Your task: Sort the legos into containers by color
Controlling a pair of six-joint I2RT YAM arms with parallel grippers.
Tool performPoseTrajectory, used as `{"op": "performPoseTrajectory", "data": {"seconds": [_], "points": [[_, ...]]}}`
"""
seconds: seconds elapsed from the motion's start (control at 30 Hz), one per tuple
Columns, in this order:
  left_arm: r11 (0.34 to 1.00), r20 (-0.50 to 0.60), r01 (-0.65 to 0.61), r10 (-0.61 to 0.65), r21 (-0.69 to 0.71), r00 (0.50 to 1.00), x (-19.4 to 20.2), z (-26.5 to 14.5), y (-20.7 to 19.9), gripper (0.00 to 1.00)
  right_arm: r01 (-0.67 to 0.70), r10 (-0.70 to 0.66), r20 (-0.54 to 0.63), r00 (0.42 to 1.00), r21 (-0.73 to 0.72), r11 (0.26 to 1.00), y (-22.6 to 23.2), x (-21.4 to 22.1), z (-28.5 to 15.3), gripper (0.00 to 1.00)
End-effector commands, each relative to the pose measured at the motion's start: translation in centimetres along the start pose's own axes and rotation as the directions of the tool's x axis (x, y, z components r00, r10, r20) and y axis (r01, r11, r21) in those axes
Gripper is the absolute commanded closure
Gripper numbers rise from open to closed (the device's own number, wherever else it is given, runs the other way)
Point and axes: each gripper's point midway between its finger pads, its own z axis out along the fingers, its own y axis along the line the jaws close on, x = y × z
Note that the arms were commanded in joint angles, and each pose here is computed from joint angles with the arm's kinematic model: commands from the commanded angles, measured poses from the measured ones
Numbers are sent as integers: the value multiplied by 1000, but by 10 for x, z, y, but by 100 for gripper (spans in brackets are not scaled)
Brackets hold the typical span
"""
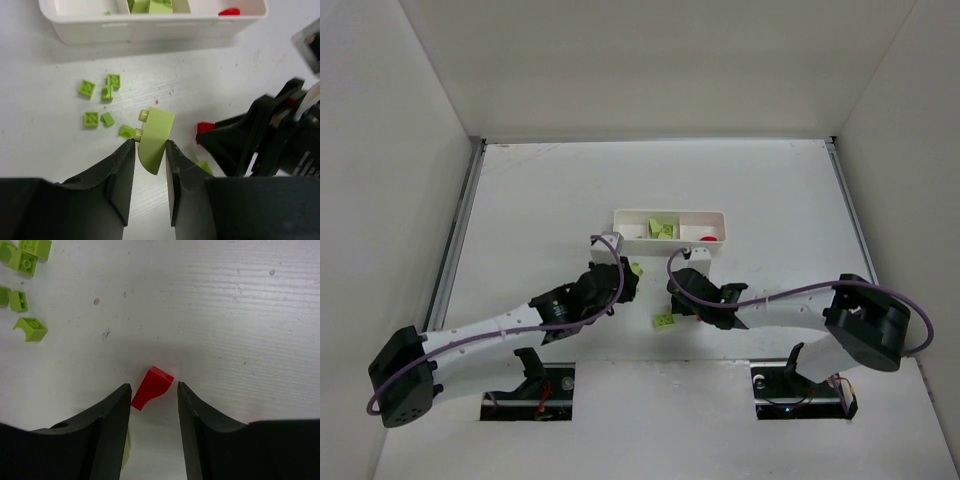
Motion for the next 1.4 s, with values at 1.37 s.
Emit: {"op": "performPoseTrajectory", "data": {"seconds": [1.37], "points": [[986, -10, -153, 153, -69, 988, -93, 193, -42, 77, -253, 282, 383, 880, -125, 959, -54, -197, -23, 74]]}}
